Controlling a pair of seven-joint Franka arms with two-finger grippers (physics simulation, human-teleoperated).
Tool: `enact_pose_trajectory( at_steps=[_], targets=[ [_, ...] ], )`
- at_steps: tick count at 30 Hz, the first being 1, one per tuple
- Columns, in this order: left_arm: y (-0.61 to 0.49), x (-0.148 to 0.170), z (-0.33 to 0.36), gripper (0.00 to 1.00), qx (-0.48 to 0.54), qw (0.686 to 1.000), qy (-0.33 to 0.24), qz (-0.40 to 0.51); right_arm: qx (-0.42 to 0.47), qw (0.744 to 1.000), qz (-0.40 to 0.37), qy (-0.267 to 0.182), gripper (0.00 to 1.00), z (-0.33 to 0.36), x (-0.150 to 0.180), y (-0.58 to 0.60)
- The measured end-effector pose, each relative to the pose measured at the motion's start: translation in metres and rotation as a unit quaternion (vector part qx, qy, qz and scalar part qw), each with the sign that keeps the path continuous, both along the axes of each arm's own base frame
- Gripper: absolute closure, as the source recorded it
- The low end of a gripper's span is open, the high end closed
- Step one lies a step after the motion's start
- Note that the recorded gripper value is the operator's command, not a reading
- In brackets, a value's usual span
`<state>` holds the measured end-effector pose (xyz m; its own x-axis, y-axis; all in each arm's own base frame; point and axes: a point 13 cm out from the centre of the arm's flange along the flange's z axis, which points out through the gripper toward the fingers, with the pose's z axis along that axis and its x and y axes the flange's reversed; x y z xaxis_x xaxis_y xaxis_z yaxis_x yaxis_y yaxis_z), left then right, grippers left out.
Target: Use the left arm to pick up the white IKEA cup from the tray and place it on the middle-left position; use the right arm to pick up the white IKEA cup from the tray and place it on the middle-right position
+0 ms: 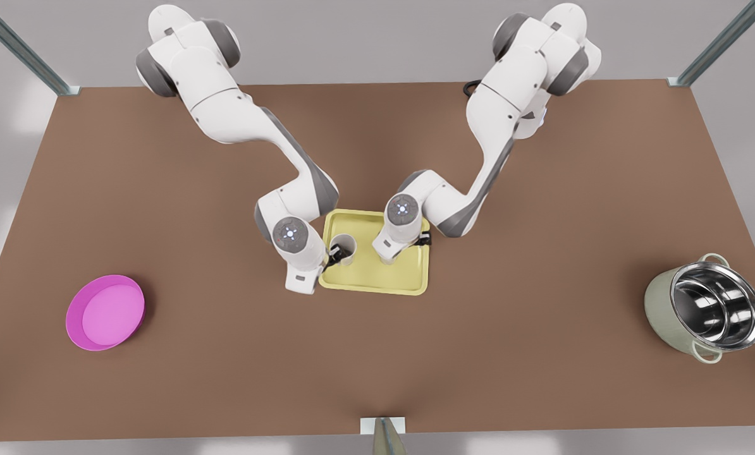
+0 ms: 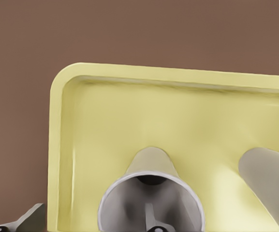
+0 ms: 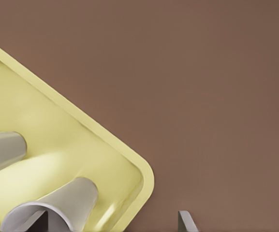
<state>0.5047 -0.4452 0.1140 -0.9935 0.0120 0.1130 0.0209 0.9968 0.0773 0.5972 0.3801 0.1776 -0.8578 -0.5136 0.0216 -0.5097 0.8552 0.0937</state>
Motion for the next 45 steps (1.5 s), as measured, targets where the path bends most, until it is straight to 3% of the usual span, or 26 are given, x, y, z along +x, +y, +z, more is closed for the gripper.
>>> enact_pose_trajectory(
  at_steps=[6, 8, 10, 11, 17, 27, 29, 32, 36, 41, 45],
  targets=[
    [-0.01, 0.006, -0.011, 0.0, -0.014, 1.0, -0.014, 0.023, 0.005, 1.0, -0.001, -0.009, 0.0, -0.002, -0.005, -0.001],
    [-0.012, 0.009, -0.014, 0.06, -0.018, 0.999, -0.019, 0.03, 0.003, 1.0, 0.0, -0.004, 0.0, -0.01, -0.011, -0.001],
    [-0.015, 0.011, -0.018, 0.26, -0.023, 0.999, -0.022, 0.037, 0.004, 1.0, 0.004, -0.003, 0.0, -0.011, -0.017, 0.001],
    [-0.016, 0.014, -0.017, 0.43, -0.026, 0.998, -0.025, 0.041, 0.006, 1.0, 0.006, -0.004, 0.0, -0.007, -0.019, 0.004],
    [-0.018, 0.025, -0.014, 0.75, -0.037, 0.996, -0.033, 0.069, 0.005, 1.0, 0.014, 0.006, 0.0, -0.014, -0.036, 0.008],
    [-0.021, 0.043, 0.007, 0.8, -0.052, 0.993, -0.043, 0.099, -0.002, 1.0, 0.019, 0.024, 0.0, -0.049, -0.051, 0.005],
    [0.012, 0.091, 0.045, 0.8, -0.059, 0.987, -0.058, 0.134, -0.001, 0.999, 0.021, 0.024, 0.0, -0.052, -0.054, 0.006],
    [0.163, 0.179, 0.097, 0.8, -0.048, 0.97, -0.068, 0.227, 0.0, 0.999, 0.023, 0.024, 0.0, -0.057, -0.058, 0.009],
    [0.337, 0.23, 0.094, 0.8, -0.006, 0.958, -0.079, 0.275, 0.004, 0.999, 0.025, 0.02, 0.01, -0.063, -0.058, 0.013],
    [0.399, 0.231, 0.029, 0.79, 0.005, 0.972, -0.082, 0.22, 0.008, 1.0, 0.025, 0.016, 0.11, -0.071, -0.057, 0.017],
    [0.389, 0.236, 0.013, 0.79, -0.011, 0.982, -0.102, 0.156, 0.008, 0.999, 0.025, 0.019, 0.46, -0.08, -0.059, 0.017]
  ],
)
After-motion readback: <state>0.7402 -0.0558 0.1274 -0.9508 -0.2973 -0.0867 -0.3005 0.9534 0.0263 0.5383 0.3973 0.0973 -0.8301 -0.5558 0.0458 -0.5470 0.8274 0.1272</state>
